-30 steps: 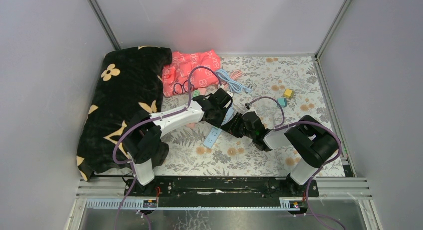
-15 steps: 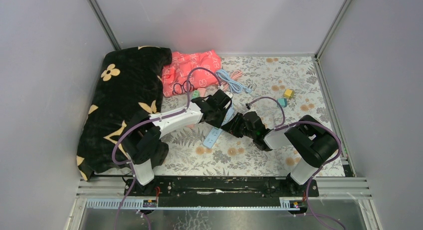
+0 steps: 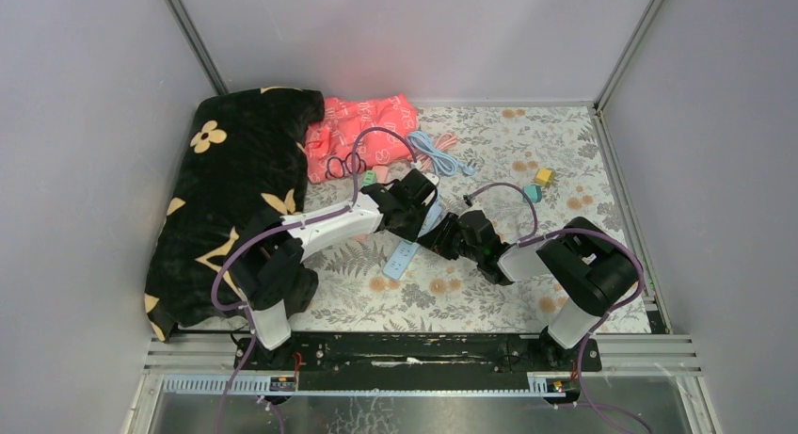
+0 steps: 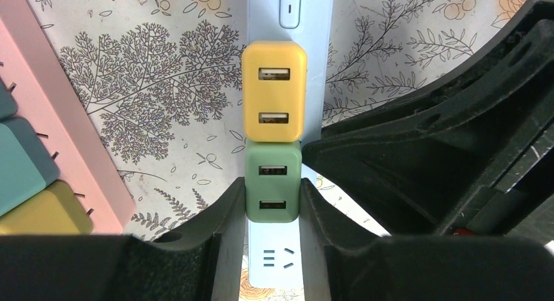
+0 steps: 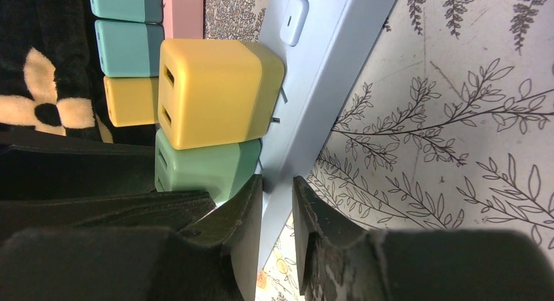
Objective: Insert the plug
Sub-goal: Insert the plug into the socket.
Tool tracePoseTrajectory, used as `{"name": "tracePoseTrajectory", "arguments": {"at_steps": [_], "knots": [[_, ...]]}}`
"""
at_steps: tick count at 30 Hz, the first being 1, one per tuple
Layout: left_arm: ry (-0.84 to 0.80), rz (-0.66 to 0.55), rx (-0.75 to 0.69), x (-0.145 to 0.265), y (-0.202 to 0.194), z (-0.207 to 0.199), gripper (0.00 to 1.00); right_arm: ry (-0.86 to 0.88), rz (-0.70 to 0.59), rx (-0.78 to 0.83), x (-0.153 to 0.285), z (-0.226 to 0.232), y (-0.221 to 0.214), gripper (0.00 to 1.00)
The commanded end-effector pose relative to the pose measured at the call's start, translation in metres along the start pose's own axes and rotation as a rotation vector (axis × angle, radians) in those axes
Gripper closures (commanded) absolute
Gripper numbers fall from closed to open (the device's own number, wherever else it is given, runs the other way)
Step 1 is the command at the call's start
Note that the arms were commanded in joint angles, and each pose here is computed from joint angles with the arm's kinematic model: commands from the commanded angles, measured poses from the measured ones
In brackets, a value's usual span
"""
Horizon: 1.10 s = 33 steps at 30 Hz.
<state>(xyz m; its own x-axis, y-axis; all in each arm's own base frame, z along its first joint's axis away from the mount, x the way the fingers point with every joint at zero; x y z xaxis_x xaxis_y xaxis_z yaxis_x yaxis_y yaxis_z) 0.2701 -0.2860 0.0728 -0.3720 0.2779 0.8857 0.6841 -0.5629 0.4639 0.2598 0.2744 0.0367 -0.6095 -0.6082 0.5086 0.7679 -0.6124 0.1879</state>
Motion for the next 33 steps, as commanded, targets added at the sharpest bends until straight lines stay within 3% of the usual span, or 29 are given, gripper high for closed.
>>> {"name": "tracePoseTrajectory", "arguments": {"at_steps": [1, 5, 11, 15, 24, 33], "knots": [[-0.043, 0.235, 0.031, -0.047, -0.070, -0.011, 1.00, -0.102, 0.018, 0.019, 0.002, -0.028, -0.005, 0.71], [-0.038, 0.222, 0.036, -0.044, -0.065, -0.011, 1.00, -0.103, 0.012, 0.024, 0.003, -0.028, -0.004, 0.71], [-0.036, 0.176, 0.042, -0.032, -0.050, -0.011, 0.60, -0.103, 0.015, 0.025, 0.003, -0.028, -0.004, 0.70], [-0.024, 0.121, 0.046, -0.015, -0.033, -0.009, 0.45, -0.103, 0.010, 0.027, 0.004, -0.028, -0.003, 0.70], [-0.011, -0.026, 0.067, 0.030, -0.002, -0.004, 0.28, -0.091, 0.000, 0.037, 0.011, -0.020, -0.001, 0.69], [0.043, -0.160, 0.093, 0.082, 0.015, 0.017, 0.18, -0.100, -0.029, 0.107, 0.020, -0.008, 0.009, 0.59]]}}
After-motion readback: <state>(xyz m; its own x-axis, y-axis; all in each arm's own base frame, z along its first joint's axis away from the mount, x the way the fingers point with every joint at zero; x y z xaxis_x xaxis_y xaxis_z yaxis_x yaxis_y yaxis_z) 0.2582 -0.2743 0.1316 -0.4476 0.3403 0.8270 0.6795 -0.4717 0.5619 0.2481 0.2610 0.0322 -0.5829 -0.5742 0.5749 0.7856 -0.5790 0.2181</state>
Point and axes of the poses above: each gripper's point midway between its finger pads, its own x axis back along the fingers, its own z axis along the line the jaws close on, y = z × x, the point moved 2 cm from there along x, back along the fingers, and after that the axes turned 12 degrees about -x, right-handed, at the moved point
